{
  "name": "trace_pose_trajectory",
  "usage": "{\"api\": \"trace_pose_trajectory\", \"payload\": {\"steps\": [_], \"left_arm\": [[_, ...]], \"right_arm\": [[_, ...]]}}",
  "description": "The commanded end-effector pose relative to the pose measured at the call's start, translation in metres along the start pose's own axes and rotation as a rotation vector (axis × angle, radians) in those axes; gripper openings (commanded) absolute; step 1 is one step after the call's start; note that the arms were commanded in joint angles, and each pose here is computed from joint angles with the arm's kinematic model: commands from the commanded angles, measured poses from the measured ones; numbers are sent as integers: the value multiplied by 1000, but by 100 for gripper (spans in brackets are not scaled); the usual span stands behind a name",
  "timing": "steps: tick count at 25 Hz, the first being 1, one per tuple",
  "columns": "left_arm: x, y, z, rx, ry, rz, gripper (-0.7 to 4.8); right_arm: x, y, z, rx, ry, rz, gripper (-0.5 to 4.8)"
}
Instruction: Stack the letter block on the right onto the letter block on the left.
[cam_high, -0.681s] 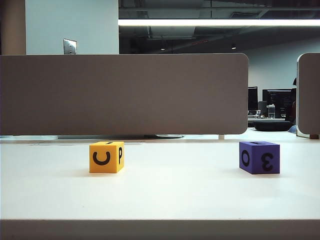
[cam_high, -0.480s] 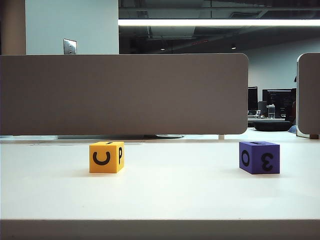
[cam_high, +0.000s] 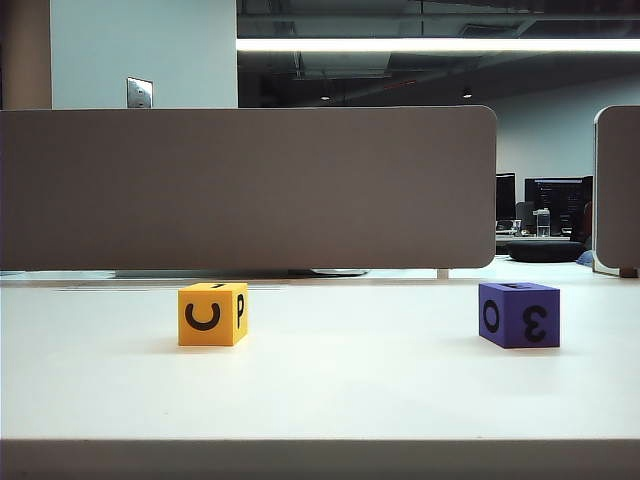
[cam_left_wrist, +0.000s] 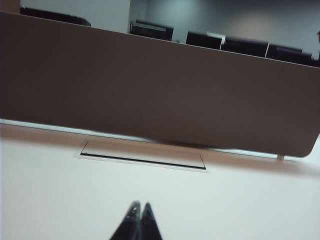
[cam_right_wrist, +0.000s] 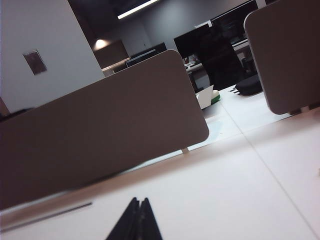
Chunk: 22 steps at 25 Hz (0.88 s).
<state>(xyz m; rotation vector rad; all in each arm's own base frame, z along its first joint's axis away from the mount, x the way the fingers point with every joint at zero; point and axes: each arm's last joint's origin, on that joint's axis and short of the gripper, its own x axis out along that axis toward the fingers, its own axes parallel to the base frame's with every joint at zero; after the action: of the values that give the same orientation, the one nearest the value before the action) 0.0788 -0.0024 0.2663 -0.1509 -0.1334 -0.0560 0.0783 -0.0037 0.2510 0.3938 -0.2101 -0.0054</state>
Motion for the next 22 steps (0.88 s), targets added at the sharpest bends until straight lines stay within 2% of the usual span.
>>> {"api": "trace_pose_trajectory", "payload": {"steps": [1,4,8,9,11,12,15,19,21,22], "left_arm": [[15,-6,32,23,67,-38,-6],[43,-12,69,34,101,-61,-6],[75,-15,88,23,147,-67,-6],[86,-17,91,-2,171,-71,-6],[103,-21,91,-60,238,-115,-6],[113,-27,89,-91,298,-155,-6],[123,-40,82,-98,407,-212,-6],[129,-59,75,-92,473,-295,-6],[131,-68,71,-87,509,-332,-6],[133,-72,69,-84,528,-346,-6]], "right_arm": [[10,12,29,-90,56,-26,-5],[30,24,58,-95,113,-46,-5],[58,32,77,-91,207,-84,-5],[70,35,82,-91,270,-102,-5],[90,41,88,-149,371,-102,-5],[101,46,91,-216,433,-87,-5],[125,58,89,-319,552,-46,-5],[145,71,80,-365,610,-57,-4],[155,79,73,-380,642,-43,26],[160,83,68,-385,665,-28,73]]}}
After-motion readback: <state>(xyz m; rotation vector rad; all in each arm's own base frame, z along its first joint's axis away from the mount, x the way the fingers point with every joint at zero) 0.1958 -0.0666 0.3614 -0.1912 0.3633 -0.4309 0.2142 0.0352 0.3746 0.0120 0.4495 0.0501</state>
